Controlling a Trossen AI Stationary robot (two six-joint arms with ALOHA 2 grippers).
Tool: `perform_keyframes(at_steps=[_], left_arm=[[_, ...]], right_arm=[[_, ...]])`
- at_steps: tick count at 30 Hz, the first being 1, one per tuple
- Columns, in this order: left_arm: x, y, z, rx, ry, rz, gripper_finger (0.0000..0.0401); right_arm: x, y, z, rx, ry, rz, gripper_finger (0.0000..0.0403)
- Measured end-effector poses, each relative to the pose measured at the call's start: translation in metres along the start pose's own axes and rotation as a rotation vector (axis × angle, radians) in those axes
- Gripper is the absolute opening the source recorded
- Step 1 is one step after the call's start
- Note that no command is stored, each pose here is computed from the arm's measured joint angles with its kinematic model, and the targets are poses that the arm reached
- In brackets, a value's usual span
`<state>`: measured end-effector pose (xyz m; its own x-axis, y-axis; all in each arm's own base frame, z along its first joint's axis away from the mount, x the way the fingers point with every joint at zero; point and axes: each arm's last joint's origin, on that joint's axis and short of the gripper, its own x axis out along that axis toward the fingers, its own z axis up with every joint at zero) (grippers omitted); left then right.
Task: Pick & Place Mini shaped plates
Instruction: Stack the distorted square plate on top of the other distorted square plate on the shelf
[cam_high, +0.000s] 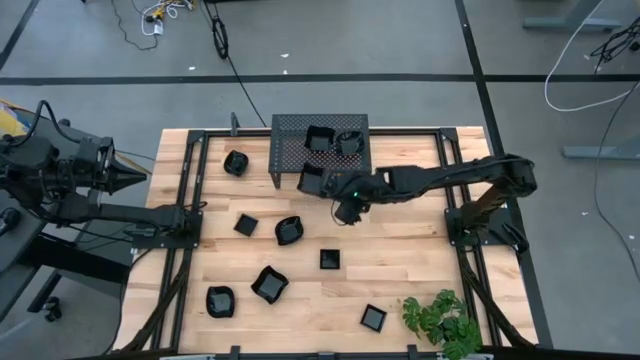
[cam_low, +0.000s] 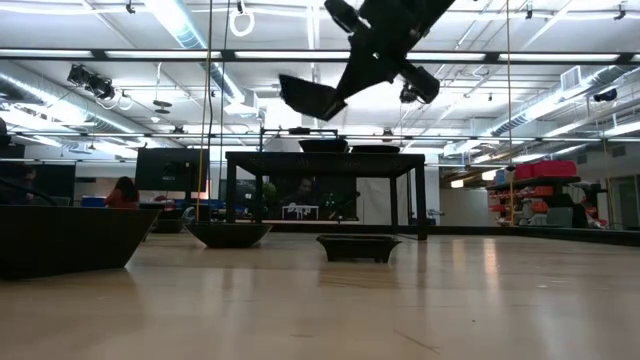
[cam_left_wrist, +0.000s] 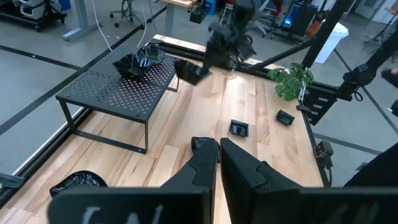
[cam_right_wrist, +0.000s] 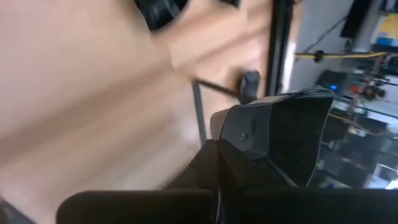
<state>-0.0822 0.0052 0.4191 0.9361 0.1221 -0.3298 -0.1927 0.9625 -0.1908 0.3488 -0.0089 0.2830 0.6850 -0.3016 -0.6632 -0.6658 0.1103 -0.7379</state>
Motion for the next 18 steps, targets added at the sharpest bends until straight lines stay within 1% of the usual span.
perform_keyframes(at_steps=[2,8,15,18], left_arm=[[0.0,0.0,0.0,0.0,0.0,0.0,0.0025],[0.0,0.0,0.0,0.0,0.0,0.0,0.0025],[0.0,0.0,0.0,0.0,0.0,0.0,0.0025],[0.0,0.0,0.0,0.0,0.0,0.0,0.0025]], right_arm=[[-0.003,-0.003,-0.01,-0.008,0.019,-0.016,0.0001],[-0.001,-0.011,-0.043,0.023,0.088,-0.019,0.0001],[-0.013,-0.035,-0.074,-0.027,0.142,-0.069,0.0001],[-0.018,-0.041,-0.084,-0.049,0.16,-0.066,0.0001]])
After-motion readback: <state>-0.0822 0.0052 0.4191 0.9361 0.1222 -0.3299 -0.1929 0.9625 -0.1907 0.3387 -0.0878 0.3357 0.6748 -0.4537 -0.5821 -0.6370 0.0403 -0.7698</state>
